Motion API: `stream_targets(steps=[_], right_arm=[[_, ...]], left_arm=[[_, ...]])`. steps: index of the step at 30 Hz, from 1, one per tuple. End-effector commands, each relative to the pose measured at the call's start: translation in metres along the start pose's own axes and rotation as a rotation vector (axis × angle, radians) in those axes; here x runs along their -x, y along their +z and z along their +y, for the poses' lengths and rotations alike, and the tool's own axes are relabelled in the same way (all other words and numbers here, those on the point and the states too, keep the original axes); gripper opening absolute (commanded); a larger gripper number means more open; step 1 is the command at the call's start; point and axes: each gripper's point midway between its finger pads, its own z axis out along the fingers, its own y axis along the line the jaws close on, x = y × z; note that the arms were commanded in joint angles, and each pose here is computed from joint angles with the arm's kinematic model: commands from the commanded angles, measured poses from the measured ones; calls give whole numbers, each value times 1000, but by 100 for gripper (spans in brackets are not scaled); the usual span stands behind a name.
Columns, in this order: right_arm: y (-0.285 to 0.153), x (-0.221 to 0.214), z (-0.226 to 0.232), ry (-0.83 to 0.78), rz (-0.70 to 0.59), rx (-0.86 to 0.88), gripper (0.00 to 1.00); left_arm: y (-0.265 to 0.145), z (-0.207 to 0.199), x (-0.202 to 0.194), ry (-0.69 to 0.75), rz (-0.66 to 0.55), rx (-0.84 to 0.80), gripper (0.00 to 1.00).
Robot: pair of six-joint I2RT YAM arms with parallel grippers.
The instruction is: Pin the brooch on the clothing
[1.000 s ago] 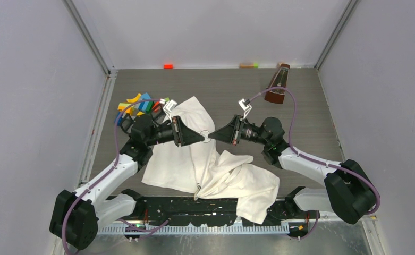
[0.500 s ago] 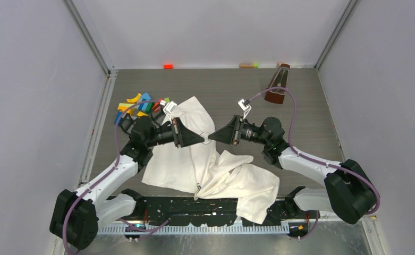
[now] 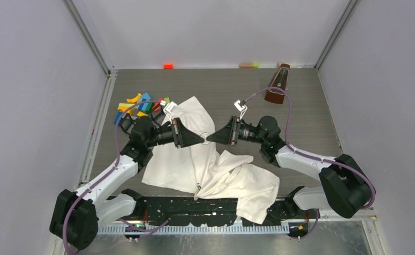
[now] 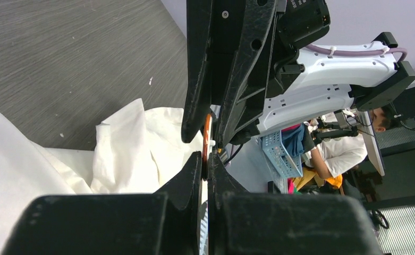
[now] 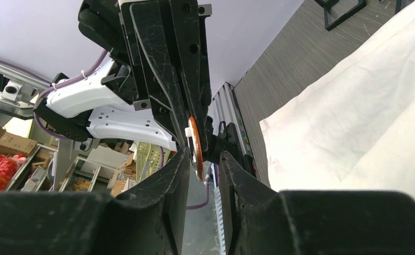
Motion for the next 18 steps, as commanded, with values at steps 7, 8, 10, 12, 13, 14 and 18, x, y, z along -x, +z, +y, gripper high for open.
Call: stream_targets(steps=[7, 8, 10, 12, 13, 14, 18], right_arm=[[9, 8, 8, -44, 6, 26, 16], [10, 10, 5, -42, 3, 13, 14], [11, 9, -3, -32, 14, -29, 9], [13, 6, -13, -33, 28, -78, 8], [12, 2, -21, -37, 41, -118, 8], [11, 0, -26, -46, 57, -147, 8], [12, -5, -34, -69, 85, -200, 7]], left_arm=[[0, -18, 7, 83, -8, -69, 0], [0, -19, 8, 86, -6, -74, 0], [-1, -23, 6, 95, 7, -93, 0], [-2, -28, 5, 104, 23, -114, 0], [-2, -30, 5, 109, 26, -121, 0], [-2, -31, 5, 112, 28, -125, 0], [-3, -32, 4, 113, 35, -131, 0]])
